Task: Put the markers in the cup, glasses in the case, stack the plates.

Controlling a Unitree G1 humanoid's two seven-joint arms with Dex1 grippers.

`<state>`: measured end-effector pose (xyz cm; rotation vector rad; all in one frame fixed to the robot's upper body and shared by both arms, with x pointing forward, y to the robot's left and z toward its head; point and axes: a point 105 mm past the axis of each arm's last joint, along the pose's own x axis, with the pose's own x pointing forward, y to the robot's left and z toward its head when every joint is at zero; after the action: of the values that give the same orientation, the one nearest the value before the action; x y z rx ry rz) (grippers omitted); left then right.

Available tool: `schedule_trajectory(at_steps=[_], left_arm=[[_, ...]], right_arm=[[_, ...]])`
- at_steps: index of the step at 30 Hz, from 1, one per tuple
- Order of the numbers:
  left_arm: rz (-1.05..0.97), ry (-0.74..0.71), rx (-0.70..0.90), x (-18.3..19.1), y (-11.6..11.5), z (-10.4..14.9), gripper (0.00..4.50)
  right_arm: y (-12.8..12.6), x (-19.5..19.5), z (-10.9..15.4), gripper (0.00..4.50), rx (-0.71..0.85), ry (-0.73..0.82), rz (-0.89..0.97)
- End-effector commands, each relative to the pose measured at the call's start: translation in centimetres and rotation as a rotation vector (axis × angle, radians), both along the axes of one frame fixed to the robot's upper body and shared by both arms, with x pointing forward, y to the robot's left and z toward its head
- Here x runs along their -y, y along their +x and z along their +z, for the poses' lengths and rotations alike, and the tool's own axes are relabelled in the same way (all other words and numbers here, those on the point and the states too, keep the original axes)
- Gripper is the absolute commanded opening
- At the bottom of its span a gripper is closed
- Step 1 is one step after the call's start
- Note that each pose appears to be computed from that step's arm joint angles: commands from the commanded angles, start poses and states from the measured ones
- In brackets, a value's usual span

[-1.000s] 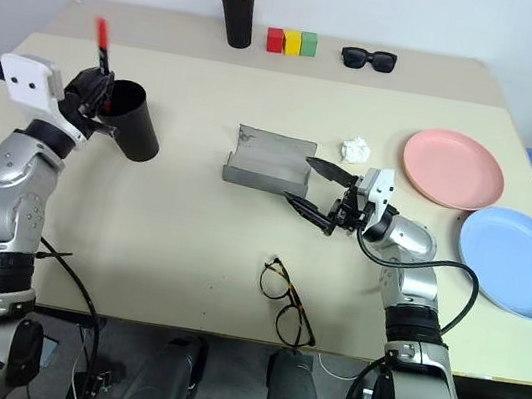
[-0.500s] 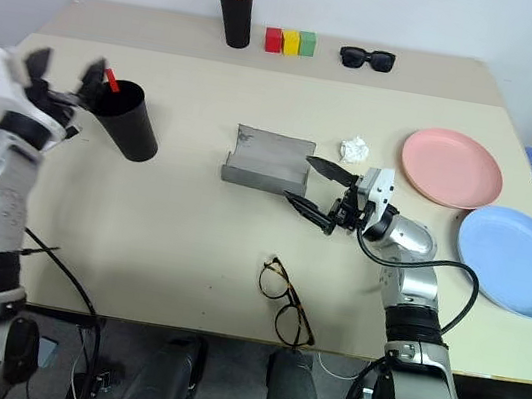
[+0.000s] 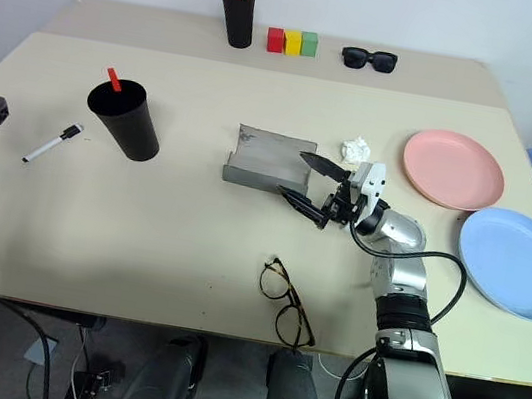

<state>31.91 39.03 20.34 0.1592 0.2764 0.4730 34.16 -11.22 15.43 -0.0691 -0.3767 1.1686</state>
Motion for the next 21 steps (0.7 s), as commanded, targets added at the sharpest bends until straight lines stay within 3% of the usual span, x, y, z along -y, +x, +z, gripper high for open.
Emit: schedule_trajectory(at_steps=[1,5,12,21], left_arm=[[0.014,0.058,-0.083,-0.8,0.0,0.0,4.49],[0.04,0.035,-0.127,-1.6,0.6,-0.7,4.49],[-0.076,0.046,-0.224,-0.9,3.8,-1.7,4.49],[-0.215,-0.044,-0.351,0.4,5.7,-5.2,4.49]], right_arm=[[0.0,-0.2,1.0,3.76,0.047,0.013,0.006],[-0.1,-0.3,0.9,3.76,0.046,0.014,0.008],[-0.2,-0.3,0.8,3.76,0.041,0.018,0.004],[-0.5,0.0,0.9,3.76,0.044,0.016,-0.007]])
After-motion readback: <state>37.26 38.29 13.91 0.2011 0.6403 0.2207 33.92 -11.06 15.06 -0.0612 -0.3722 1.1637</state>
